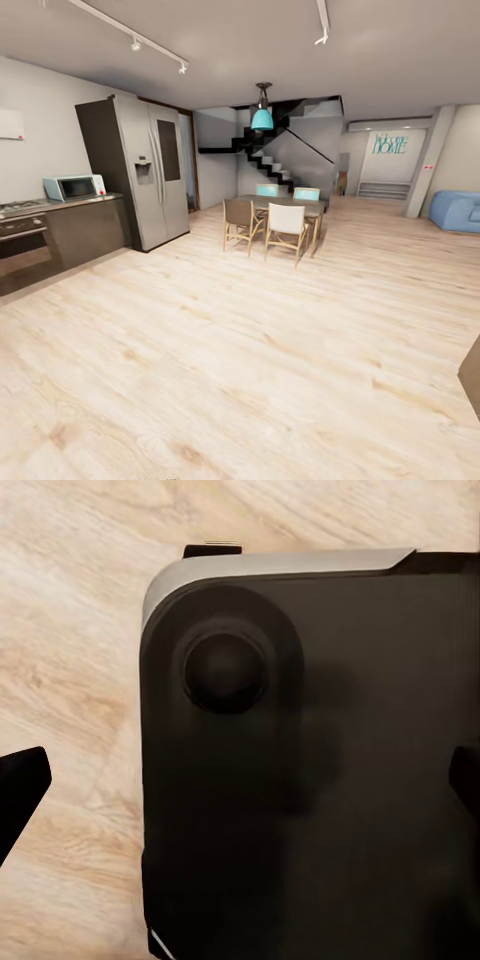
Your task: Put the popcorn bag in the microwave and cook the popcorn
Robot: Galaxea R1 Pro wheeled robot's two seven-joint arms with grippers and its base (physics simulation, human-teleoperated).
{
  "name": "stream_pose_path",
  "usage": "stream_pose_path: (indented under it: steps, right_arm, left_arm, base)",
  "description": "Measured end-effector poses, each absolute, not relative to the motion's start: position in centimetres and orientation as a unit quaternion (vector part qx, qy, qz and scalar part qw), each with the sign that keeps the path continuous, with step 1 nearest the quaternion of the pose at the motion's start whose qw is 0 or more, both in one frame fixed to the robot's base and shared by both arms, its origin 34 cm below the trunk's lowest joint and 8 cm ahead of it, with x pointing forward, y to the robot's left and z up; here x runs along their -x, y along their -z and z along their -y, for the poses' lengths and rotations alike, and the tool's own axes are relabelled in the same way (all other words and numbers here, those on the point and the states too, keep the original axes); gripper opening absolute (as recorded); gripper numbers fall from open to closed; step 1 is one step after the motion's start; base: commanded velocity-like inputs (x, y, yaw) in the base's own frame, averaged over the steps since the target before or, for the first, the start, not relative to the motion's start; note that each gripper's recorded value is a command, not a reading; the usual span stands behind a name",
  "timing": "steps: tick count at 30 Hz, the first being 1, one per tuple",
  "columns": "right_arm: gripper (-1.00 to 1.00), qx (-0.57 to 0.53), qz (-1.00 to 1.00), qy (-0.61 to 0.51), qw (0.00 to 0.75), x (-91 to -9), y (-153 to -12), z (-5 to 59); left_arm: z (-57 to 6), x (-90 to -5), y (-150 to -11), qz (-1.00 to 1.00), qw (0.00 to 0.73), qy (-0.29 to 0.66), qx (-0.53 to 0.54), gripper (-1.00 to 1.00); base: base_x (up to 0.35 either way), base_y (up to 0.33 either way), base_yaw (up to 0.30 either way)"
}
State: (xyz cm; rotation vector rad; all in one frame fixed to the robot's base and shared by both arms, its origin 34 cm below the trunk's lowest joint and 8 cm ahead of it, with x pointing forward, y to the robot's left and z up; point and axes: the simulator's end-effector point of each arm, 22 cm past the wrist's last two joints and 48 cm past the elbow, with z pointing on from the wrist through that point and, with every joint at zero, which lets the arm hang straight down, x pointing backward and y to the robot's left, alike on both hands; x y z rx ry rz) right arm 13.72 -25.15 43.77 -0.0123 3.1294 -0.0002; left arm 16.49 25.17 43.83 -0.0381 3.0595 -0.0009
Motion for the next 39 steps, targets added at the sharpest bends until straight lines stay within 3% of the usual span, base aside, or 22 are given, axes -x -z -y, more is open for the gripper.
stream_pose_path:
  steps: [39]
  right_arm:
    - [1.0,0.004,-1.0,0.001,0.008,-13.78,-43.77,25.22]
  left_arm:
    - [-25.28,-16.33,-43.82,-0.997,0.039,-0.001,0.06,1.0]
  base:
    - [0.0,0.0,0.281]
